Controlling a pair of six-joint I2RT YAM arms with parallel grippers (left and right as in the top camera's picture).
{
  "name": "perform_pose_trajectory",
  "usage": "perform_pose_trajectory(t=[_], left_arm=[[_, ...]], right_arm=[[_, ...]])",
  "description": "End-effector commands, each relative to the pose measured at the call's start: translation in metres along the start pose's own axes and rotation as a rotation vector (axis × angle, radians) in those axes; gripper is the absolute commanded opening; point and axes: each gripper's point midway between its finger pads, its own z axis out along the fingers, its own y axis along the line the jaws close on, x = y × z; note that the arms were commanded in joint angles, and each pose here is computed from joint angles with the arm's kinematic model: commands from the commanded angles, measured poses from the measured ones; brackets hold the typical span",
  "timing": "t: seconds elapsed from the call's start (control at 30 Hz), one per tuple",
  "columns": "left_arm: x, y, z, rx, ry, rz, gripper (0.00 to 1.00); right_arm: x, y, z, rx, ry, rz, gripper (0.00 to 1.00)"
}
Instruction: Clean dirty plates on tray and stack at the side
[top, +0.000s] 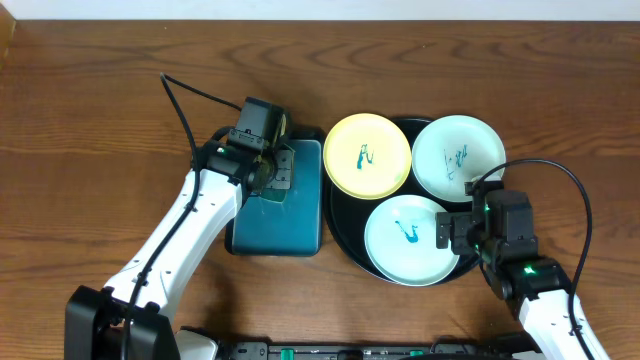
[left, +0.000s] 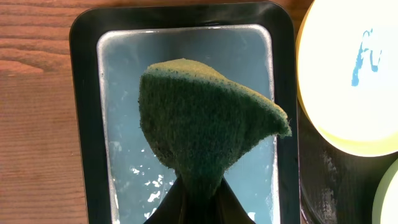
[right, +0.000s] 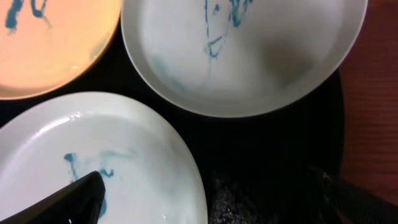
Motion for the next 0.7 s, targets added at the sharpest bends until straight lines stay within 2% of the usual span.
perform_pose_trajectory(t=[0.0,0.2,0.33,0.43,0.67], left_arm=[[-0.001,-0.004,-0.003,0.027,-0.004,-0.019,0.08],[-0.005,-0.016,-0.006,0.197,0.011,-0.049,0.07],[-0.006,-0.014,-0.009,0.304,0.025,-0.089,0.07],[-0.008,-0.015,-0.015,0.399,0.03,-0.105,0.08],[-0.007,0.001,-0.013,0.41,0.036,-0.164,0.07]], right_arm=[[-0.015,0.004,-0.004,-0.019,-0.044,0.01,0.99],[-0.014,0.003,-0.004,-0.018,-0.04,0.011,0.99],[-0.013,0.003,-0.004,-0.017,-0.036,0.01,0.92],[-0.013,0.003,-0.004,-0.013,-0.034,0.011,0.9],[-0.013,-0.012,-0.008,0.08,0.049,0.02,0.88]])
